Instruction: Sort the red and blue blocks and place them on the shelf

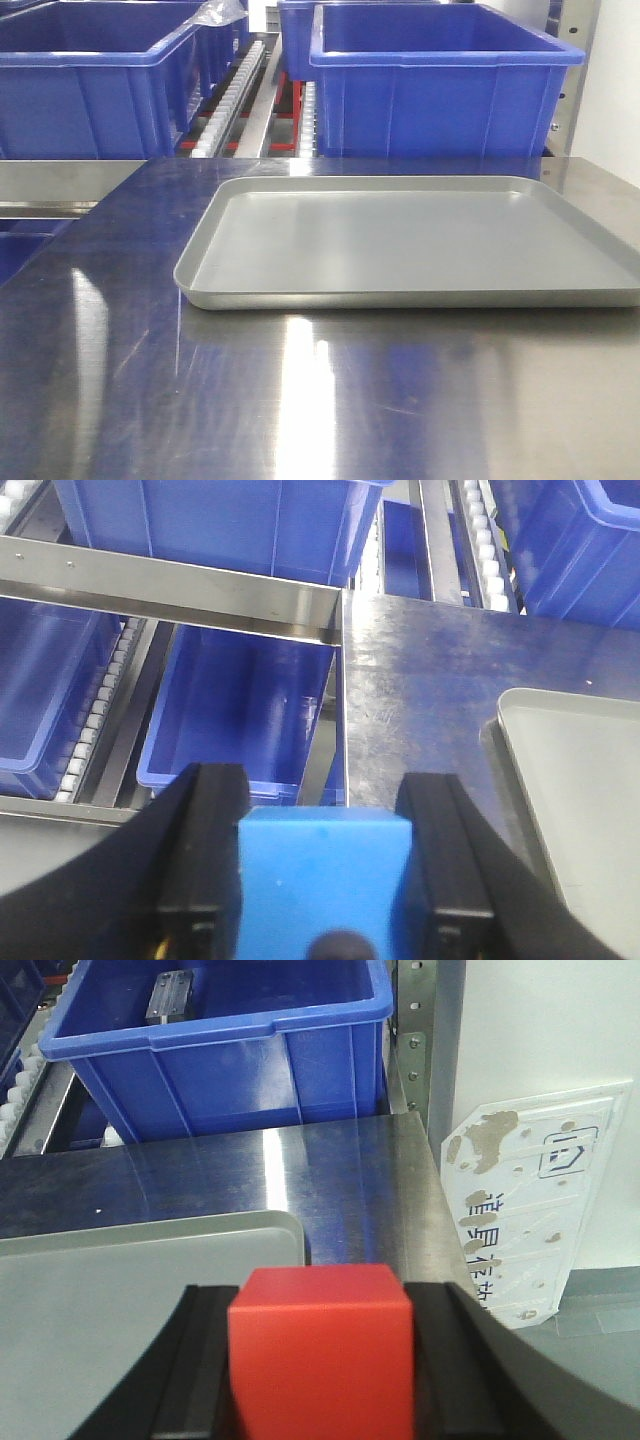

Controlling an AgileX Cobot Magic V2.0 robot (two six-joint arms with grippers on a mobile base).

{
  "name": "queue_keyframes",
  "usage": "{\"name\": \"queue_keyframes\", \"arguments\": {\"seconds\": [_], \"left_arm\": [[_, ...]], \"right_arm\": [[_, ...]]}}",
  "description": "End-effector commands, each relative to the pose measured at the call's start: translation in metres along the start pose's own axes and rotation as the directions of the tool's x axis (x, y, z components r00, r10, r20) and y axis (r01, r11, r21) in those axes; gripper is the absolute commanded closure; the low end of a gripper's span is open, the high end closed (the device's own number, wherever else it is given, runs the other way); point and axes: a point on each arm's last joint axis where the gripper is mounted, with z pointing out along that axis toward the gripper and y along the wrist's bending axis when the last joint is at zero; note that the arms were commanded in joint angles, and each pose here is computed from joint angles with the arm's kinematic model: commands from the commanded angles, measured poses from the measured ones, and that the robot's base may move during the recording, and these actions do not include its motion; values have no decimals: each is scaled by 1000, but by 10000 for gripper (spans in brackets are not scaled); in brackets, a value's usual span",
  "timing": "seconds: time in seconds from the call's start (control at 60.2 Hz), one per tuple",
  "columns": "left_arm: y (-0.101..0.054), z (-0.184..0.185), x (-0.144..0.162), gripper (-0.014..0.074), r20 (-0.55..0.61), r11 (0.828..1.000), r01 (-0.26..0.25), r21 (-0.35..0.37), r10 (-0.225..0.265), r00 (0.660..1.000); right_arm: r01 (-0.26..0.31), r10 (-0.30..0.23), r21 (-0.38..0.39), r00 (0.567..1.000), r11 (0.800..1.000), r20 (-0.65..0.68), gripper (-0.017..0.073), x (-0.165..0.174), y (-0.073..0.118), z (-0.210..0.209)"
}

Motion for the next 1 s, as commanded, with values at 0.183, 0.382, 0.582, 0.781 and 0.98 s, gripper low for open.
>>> {"name": "queue_keyframes", "arguments": {"seconds": [0.183, 0.382, 0.582, 0.781, 0.98], "left_arm": [[-5, -6, -17, 467, 117, 999, 4, 36, -9, 993], [-5, -6, -17, 467, 117, 999, 4, 36, -9, 993], [-5, -6, -17, 467, 117, 999, 4, 36, -9, 993], [-5, -6, -17, 467, 117, 999, 4, 36, -9, 993], [-5, -5, -17, 467, 114, 999, 4, 35, -8, 993]], "right_arm": [[15, -13, -17, 992, 1000, 122, 497, -18, 3, -6], [15, -13, -17, 992, 1000, 122, 497, -18, 3, -6], [15, -13, -17, 992, 1000, 122, 497, -18, 3, -6], [15, -13, -17, 992, 1000, 122, 497, -18, 3, -6], [15, -13, -17, 992, 1000, 122, 497, -18, 3, -6]]}}
